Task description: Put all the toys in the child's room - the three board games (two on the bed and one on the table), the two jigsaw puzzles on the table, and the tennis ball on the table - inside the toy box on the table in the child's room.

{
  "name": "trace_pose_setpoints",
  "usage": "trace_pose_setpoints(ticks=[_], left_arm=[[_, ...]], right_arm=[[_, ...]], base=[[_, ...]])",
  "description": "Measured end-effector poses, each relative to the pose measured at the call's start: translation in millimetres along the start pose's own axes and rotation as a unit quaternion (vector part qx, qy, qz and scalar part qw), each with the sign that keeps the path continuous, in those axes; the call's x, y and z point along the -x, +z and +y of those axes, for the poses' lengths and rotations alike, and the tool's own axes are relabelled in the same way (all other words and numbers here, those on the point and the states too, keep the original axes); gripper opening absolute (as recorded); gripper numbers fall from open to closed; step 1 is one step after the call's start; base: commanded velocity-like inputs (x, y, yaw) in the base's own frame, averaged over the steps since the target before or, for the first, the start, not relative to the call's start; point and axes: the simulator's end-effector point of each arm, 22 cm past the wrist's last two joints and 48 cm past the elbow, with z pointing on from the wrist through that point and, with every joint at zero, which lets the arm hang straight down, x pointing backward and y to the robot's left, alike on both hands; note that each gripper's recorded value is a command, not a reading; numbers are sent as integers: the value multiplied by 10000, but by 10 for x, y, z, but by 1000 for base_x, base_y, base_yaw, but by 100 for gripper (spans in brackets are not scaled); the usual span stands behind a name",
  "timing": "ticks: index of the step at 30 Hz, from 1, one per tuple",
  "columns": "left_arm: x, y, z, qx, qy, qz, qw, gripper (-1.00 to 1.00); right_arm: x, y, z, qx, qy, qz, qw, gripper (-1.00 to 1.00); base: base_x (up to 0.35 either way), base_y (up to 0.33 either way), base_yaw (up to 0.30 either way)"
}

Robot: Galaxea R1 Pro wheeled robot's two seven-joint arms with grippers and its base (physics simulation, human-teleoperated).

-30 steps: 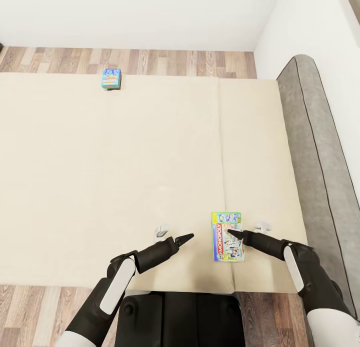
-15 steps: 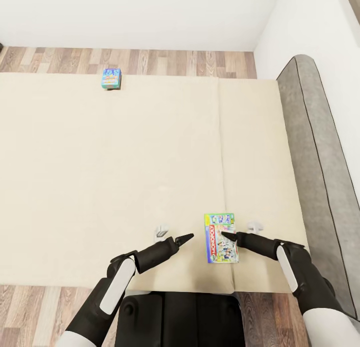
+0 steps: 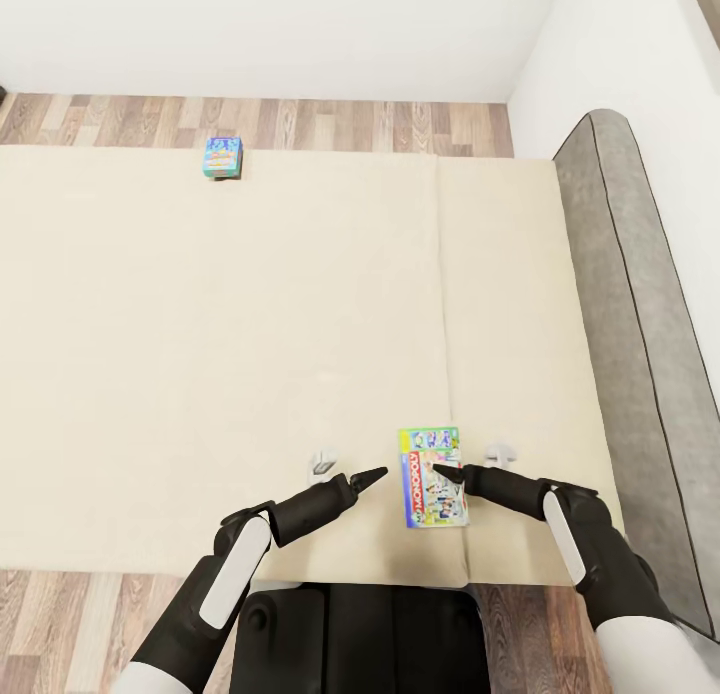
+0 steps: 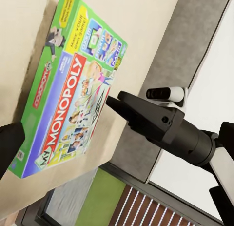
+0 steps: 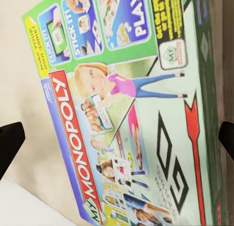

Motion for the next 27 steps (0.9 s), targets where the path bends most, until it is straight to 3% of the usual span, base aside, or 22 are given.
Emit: trace_pose_setpoints(ticks=[16, 27], left_arm=[[-2, -1, 2, 3, -1, -1, 10000, 100], [0, 0, 2, 3, 0, -2, 10000, 100]], right_arm=[[-112, 139, 226, 192, -95, 153, 9997, 100], [-93, 163, 330, 350, -13, 100, 9993, 100]], base=[[0, 0, 0], [0, 0, 0]])
